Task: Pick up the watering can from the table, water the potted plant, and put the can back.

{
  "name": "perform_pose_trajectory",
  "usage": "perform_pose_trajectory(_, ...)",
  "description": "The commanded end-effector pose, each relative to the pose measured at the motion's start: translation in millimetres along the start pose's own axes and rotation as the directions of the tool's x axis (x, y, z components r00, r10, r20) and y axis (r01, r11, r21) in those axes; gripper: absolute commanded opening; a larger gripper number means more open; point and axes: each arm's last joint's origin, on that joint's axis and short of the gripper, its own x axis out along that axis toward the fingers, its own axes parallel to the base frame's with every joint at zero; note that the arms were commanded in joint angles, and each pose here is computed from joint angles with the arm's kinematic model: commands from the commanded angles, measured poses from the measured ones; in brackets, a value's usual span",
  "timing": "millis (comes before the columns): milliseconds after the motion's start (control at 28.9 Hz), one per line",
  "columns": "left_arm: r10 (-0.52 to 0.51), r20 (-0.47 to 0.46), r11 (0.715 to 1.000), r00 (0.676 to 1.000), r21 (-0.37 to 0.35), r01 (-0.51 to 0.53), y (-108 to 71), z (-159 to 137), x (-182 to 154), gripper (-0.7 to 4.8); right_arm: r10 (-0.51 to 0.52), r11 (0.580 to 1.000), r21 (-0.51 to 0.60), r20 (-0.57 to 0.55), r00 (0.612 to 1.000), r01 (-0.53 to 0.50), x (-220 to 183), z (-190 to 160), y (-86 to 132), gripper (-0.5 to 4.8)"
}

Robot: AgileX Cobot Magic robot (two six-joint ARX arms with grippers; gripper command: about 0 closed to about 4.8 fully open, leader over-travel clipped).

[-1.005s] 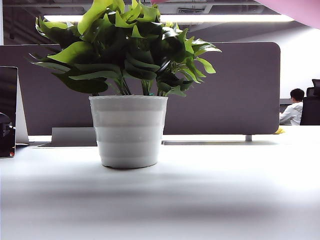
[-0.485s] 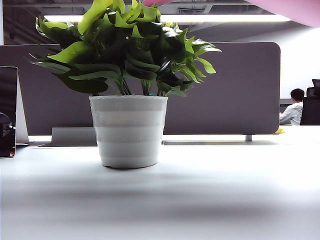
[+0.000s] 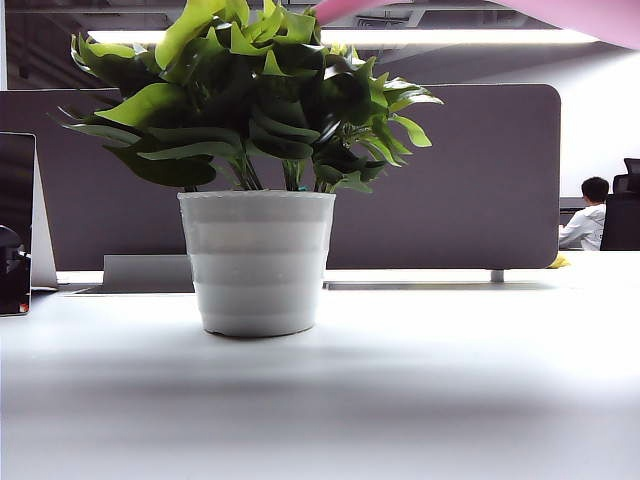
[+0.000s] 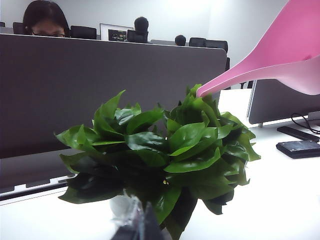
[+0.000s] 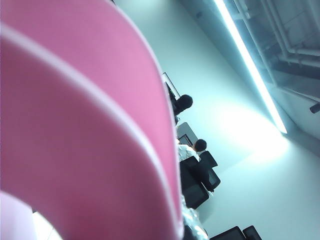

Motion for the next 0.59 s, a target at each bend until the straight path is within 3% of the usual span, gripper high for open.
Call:
perform_pose_trajectory(35,-0.003,0.011,1.000,1.000,0.001,0.003,-0.1,2.0,-0.3,-0.05,-0.086,0.996,0.011,0.054,0.995,0.086,-3.8,8.0,-11.9,-0.06)
perform_pose_trajectory(589,-0.003,0.011,1.000,1.000,0.001,0.003,-0.1,2.0,-0.3,-0.05,-0.100,0.995,0.013,0.040,0.994,0.100,-3.9,7.8,-12.5,-0.06)
